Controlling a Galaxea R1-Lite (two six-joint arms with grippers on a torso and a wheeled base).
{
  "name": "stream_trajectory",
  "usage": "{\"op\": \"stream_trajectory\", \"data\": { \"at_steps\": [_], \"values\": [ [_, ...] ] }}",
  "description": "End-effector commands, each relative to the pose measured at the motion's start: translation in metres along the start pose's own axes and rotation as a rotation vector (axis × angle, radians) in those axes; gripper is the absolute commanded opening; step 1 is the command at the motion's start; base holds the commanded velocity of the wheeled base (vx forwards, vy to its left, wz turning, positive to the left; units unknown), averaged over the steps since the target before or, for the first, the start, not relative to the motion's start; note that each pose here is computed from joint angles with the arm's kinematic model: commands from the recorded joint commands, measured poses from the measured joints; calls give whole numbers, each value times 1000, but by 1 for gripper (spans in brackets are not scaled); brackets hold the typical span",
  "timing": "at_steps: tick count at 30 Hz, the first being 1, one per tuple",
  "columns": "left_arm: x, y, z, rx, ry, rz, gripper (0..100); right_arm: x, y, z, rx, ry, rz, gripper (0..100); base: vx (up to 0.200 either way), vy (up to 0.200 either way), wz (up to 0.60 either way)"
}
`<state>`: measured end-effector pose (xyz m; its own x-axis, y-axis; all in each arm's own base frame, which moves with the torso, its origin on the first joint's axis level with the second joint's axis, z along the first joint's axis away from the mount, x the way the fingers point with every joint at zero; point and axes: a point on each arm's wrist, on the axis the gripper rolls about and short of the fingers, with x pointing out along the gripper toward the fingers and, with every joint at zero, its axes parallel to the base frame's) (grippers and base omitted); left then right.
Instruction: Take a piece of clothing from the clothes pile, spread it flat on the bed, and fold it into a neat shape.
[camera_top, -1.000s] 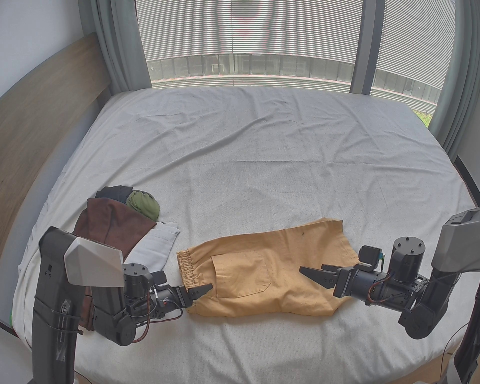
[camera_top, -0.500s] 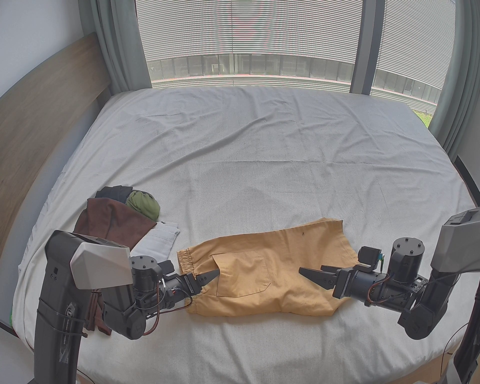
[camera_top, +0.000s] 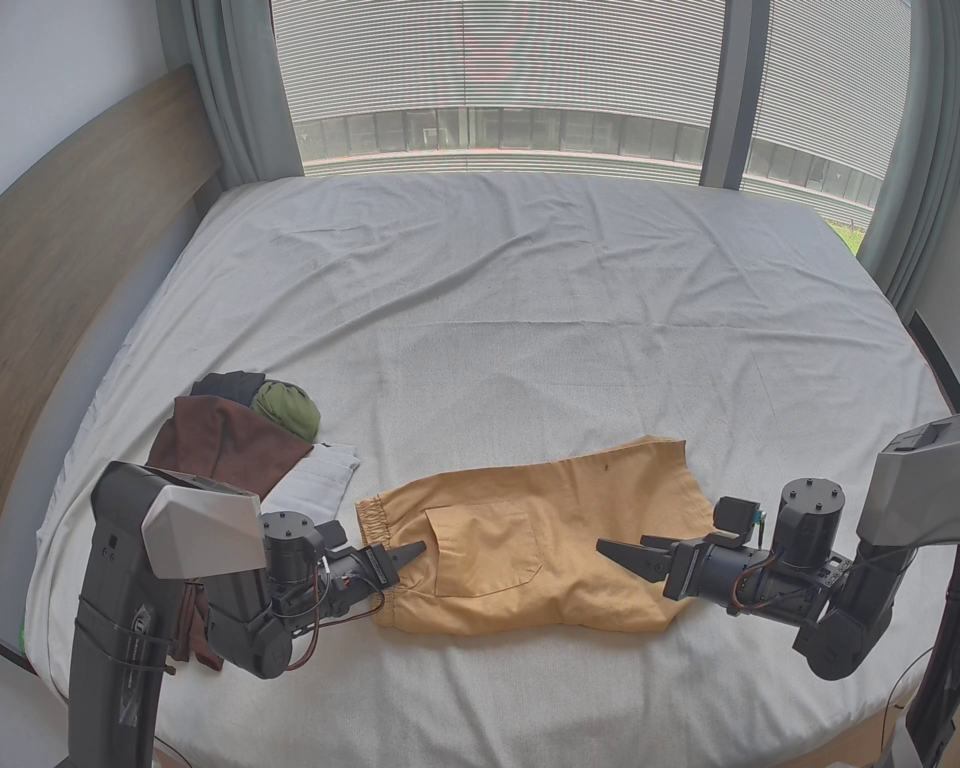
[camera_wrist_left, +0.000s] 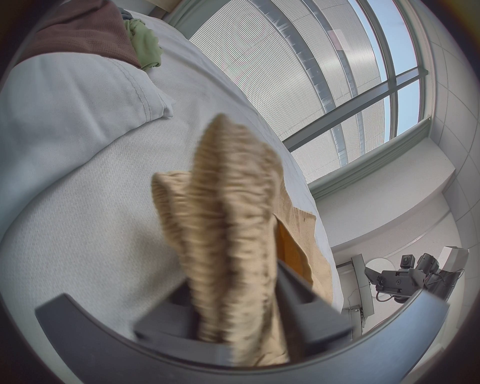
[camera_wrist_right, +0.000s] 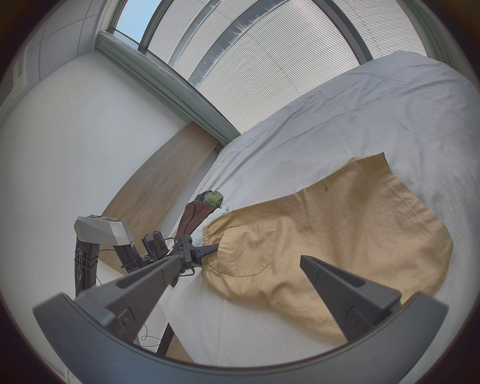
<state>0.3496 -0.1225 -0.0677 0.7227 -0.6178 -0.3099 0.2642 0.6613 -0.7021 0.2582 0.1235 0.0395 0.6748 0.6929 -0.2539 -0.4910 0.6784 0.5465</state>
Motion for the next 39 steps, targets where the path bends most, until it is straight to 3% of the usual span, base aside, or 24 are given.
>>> {"op": "stream_trajectory", "data": {
  "at_steps": [1,14,21,39],
  "values": [
    [-3,-2,5,1,-12,-3,0,1,-3,-3,5,11,-8,100,0,0,0],
    [-54,-23,34,-12,-54,3,0,7,-13,-11,22,38,-31,100,0,0,0],
    [-79,-9,38,-47,-57,69,0,8,-14,-13,25,48,-33,100,0,0,0],
    [-112,7,48,-45,-65,101,0,10,-14,-18,22,64,-33,100,0,0,0]
  ]
}}
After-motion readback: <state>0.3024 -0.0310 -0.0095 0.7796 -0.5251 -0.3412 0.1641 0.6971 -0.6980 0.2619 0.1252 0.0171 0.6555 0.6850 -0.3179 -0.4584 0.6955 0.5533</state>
